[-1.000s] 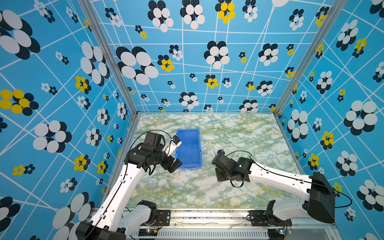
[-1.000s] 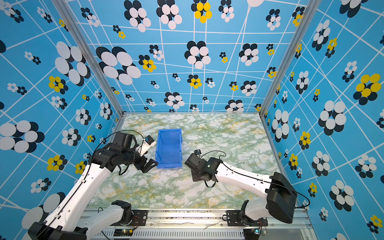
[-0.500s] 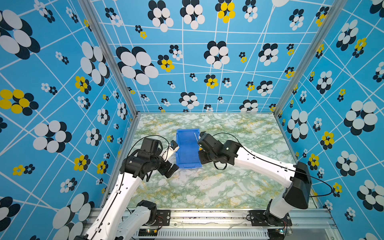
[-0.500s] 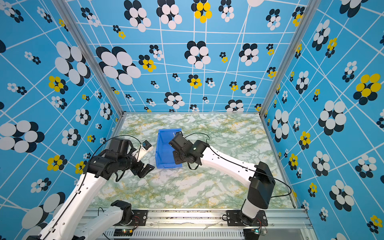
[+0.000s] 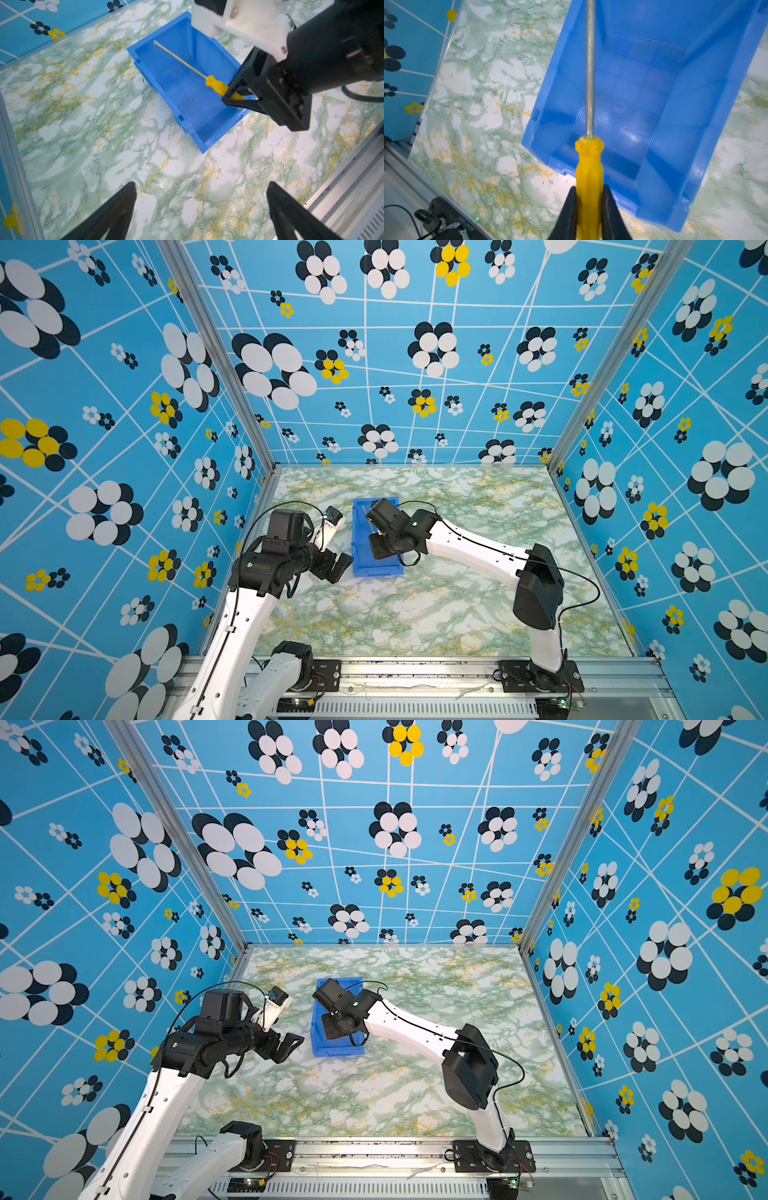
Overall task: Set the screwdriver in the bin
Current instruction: 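Carry the screwdriver with the right gripper over the blue bin, then lower the screwdriver into the bin and open the right gripper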
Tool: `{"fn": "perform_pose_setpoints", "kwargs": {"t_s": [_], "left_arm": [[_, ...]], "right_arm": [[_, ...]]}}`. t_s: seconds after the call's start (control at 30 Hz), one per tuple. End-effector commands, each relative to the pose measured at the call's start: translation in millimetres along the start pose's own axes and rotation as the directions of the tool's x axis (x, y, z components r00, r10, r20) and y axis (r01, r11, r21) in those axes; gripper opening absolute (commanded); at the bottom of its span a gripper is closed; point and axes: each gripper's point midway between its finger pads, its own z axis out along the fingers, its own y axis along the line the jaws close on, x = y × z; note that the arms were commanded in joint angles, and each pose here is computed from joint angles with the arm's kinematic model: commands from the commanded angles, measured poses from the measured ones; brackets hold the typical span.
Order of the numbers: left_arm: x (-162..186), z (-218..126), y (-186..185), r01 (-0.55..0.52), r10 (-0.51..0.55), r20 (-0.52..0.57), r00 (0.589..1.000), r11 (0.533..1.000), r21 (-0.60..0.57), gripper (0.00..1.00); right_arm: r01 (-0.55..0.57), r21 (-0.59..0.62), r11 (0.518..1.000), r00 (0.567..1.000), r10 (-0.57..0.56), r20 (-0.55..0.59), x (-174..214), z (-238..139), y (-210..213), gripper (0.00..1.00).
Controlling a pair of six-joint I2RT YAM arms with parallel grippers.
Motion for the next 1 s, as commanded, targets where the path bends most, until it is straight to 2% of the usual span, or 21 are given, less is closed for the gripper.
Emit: {"fn": "perform_pose_setpoints", "kwargs": {"t_s": [0.0, 0.3, 0.4, 0.97], "left_arm": [[-11, -10, -3, 0.025, -0.026, 0.054, 0.998, 0.999, 0.020, 0.99], [-11, -13, -12, 0.029, -0.033, 0.062, 0.998, 0.998, 0.063, 0.99], [-12, -13, -12, 0.032, -0.036, 0.063, 0.997, 0.997, 0.066, 0.99], [-11, -12, -12, 0.038, -0.042, 0.063, 0.997, 0.997, 0.070, 0.99]], "right_arm": [[-0.005, 0.012, 1.000, 1.000, 0.005, -0.003, -7, 7, -1, 0.17], [-0.014, 0.034, 0.999, 0.999, 0.015, -0.032, -8, 36, -1, 0.17], [-0.011, 0.060, 0.998, 0.998, 0.015, -0.069, 1, 57, -6, 0.17], [-0.039, 0.070, 0.997, 0.991, 0.048, -0.123, 15, 90, -7, 0.20]]}}
